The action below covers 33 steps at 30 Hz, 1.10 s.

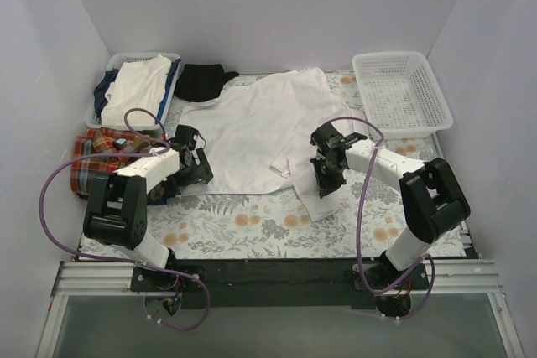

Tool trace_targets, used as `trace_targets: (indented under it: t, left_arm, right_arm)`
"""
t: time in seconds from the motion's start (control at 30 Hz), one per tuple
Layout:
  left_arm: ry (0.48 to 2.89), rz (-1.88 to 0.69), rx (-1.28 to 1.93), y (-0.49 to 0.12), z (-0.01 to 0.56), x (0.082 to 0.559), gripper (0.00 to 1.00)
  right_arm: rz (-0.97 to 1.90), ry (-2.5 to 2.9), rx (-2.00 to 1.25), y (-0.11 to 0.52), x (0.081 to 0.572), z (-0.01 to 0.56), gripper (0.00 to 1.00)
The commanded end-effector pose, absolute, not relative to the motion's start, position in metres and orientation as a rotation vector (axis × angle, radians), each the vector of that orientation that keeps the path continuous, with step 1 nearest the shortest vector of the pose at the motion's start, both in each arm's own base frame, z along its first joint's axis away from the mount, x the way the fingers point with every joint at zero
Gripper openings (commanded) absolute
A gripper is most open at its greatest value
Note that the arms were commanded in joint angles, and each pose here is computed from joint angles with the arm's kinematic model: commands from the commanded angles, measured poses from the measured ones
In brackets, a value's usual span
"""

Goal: Fold and stack the long sleeve shirts
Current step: Fold the shirt

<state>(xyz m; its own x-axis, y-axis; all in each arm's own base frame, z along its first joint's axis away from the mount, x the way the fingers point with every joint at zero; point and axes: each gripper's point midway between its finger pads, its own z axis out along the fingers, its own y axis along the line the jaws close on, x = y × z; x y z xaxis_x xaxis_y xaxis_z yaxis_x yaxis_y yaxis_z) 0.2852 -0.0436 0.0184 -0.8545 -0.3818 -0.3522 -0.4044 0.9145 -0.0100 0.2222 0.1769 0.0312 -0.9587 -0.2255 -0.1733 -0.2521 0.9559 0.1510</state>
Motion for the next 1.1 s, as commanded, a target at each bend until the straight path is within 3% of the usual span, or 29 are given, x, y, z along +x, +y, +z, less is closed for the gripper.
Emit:
trace_targets:
  t: [0.0, 0.17, 0.43, 0.47, 0.5, 0.53, 0.6, 0.73, 0.9, 1.07]
  left_arm:
    - [2.721, 0.059, -0.585, -0.047, 0.013, 0.29, 0.93]
    - [2.718, 0.063, -0.592, -0.046, 0.015, 0.286, 0.92]
    - [2.712, 0.072, -0.595, -0.044, 0.018, 0.285, 0.93]
    - [2.71, 0.069, -0.594, -0.044, 0.019, 0.285, 0.93]
    - [2.708, 0.068, -0.592, -0.044, 0.02, 0.287, 0.93]
    - [2.703, 0.062, -0.587, -0.046, 0.023, 0.289, 0.93]
    - [2.699, 0.067, -0.588, -0.045, 0.024, 0.291, 0.93]
    - [2.693, 0.058, -0.595, -0.046, 0.026, 0.293, 0.93]
    - [2.704, 0.047, -0.603, -0.048, 0.022, 0.289, 0.93]
    - [2.712, 0.055, -0.604, -0.046, 0.019, 0.285, 0.93]
  right_arm:
    - [0.358, 2.733, -0.404, 0.213, 0.279, 0.099, 0.01]
    - [0.384, 2.461, -0.421, 0.25, 0.358, 0.183, 0.01]
    - [0.466, 2.256, -0.501, 0.32, 0.467, 0.203, 0.01]
    - [0.522, 2.192, -0.54, 0.333, 0.475, 0.214, 0.06]
    - [0.541, 2.173, -0.561, 0.339, 0.477, 0.212, 0.28]
    - [0.555, 2.135, -0.566, 0.343, 0.481, 0.218, 0.43]
    - [0.512, 2.126, -0.54, 0.333, 0.481, 0.225, 0.65]
    - [0.299, 2.183, -0.426, 0.278, 0.474, 0.211, 0.75]
    - [0.17, 2.341, -0.342, 0.203, 0.437, 0.161, 0.76]
    - [0.118, 2.478, -0.338, 0.174, 0.41, 0.099, 0.75]
